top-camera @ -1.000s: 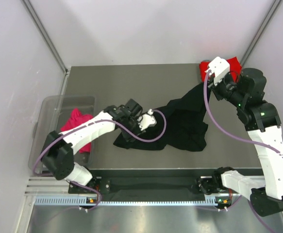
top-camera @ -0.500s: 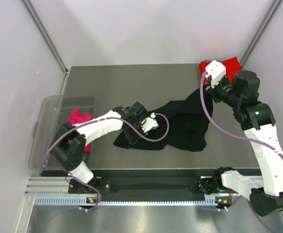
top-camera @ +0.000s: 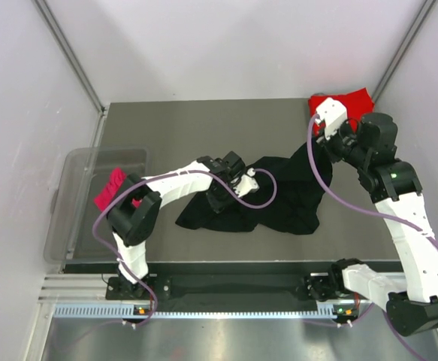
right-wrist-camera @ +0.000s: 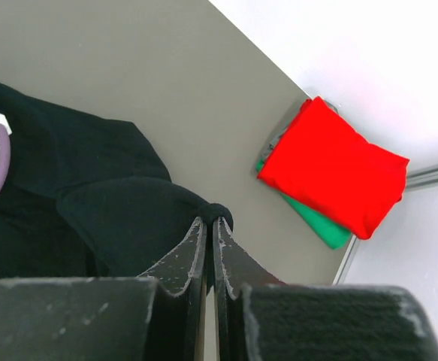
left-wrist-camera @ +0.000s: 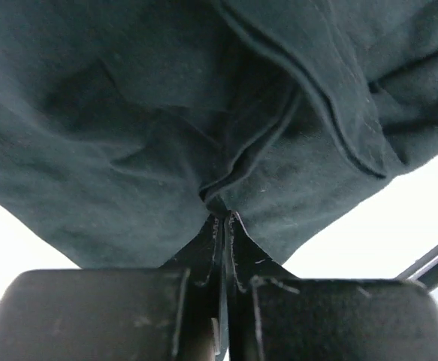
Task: Fold and stack the t-shirts
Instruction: Flatten the tshirt out
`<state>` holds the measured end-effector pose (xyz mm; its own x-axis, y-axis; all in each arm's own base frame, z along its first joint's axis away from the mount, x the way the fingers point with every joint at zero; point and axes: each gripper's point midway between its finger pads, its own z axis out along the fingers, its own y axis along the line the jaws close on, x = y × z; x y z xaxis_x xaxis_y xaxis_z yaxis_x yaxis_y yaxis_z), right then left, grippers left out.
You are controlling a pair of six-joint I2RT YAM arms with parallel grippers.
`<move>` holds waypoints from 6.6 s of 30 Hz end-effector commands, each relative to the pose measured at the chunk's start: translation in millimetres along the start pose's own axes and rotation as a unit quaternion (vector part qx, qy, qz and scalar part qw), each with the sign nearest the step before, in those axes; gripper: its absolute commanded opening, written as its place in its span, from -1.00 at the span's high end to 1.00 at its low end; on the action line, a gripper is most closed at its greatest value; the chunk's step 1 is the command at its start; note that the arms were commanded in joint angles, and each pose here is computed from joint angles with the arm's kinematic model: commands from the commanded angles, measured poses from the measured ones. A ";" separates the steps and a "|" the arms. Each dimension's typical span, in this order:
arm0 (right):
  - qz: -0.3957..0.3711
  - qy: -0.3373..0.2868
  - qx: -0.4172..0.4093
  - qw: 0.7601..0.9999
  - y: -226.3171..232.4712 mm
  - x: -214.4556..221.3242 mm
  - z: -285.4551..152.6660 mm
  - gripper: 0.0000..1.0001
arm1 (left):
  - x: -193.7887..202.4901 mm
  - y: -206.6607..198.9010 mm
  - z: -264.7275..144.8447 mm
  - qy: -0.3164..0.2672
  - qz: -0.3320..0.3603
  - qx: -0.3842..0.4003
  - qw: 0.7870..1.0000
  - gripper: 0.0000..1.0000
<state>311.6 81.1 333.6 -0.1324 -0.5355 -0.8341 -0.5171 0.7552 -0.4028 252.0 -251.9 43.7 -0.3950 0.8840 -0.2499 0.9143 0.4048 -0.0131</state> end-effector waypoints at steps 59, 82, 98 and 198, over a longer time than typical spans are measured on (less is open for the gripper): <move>0.097 -0.030 0.119 0.988 -76.9 -5.9 28.5 1.00 | -39.9 144.1 -57.5 -0.069 -0.160 -0.073 0.982 -0.30; 0.089 -0.050 0.123 0.987 -78.4 -24.0 9.0 1.00 | -46.9 153.5 -114.8 -0.103 -0.181 -0.068 0.976 1.00; 0.035 -0.178 0.268 0.946 -116.1 -120.0 -143.2 1.00 | -5.4 120.0 -385.5 -0.346 -0.065 -0.366 0.862 1.00; 0.047 0.133 0.067 0.988 -0.2 134.1 10.7 1.00 | 151.9 -81.2 -13.7 0.104 0.094 0.003 0.990 -0.04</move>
<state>288.5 12.3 188.5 -0.4626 -0.5430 -0.7008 -0.4145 0.8312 -0.3705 115.5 -143.7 23.6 -0.2197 0.9749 -0.0370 0.9755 0.2198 -0.0028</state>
